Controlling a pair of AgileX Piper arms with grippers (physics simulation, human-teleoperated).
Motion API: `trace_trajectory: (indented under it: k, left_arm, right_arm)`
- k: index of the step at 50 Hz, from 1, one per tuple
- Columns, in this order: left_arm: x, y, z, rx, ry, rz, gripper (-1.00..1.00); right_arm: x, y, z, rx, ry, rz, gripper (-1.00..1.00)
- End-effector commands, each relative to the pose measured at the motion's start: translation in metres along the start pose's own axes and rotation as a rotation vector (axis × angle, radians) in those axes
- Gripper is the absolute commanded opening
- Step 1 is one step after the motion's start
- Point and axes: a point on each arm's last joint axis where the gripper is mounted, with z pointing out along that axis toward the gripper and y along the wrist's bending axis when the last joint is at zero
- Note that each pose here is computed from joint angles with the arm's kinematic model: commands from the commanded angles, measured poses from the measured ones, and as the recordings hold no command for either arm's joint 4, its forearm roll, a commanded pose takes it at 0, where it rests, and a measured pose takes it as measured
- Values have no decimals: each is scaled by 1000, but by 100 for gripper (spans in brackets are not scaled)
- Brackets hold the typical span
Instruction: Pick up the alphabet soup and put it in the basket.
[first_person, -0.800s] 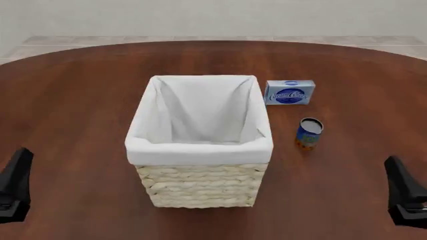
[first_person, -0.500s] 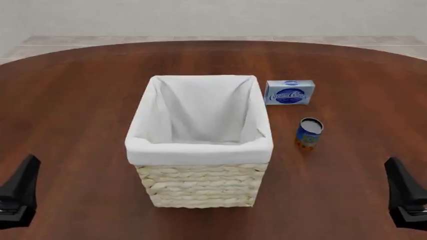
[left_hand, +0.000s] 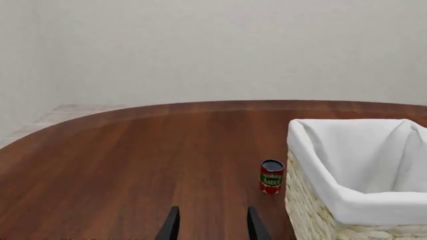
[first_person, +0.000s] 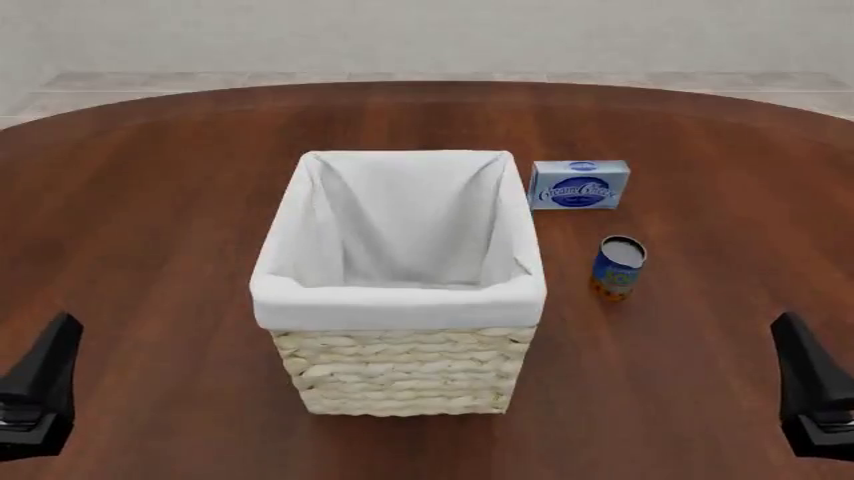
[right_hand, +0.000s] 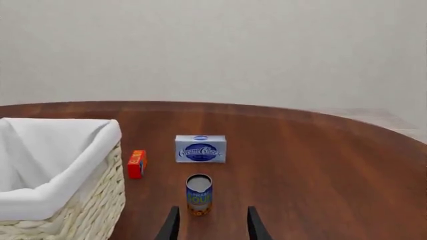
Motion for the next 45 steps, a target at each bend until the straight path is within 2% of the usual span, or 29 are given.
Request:
trace_trajectory:
  k: [1, 30, 33, 45]
  left_arm:
    - [0, 0, 0, -2, -1, -2, 100]
    - [-1, 1, 0, -13, -10, -9, 100]
    - [-1, 1, 0, -15, -12, -11, 100]
    - [-1, 1, 0, -21, -13, -18, 100]
  right_arm:
    - [-3, 1, 0, -11, -16, -16, 100]
    - [-7, 4, -1, -65, -44, -60, 100]
    - [-6, 4, -1, -70, -50, -81, 100]
    - [-6, 4, -1, -71, -53, -75, 100]
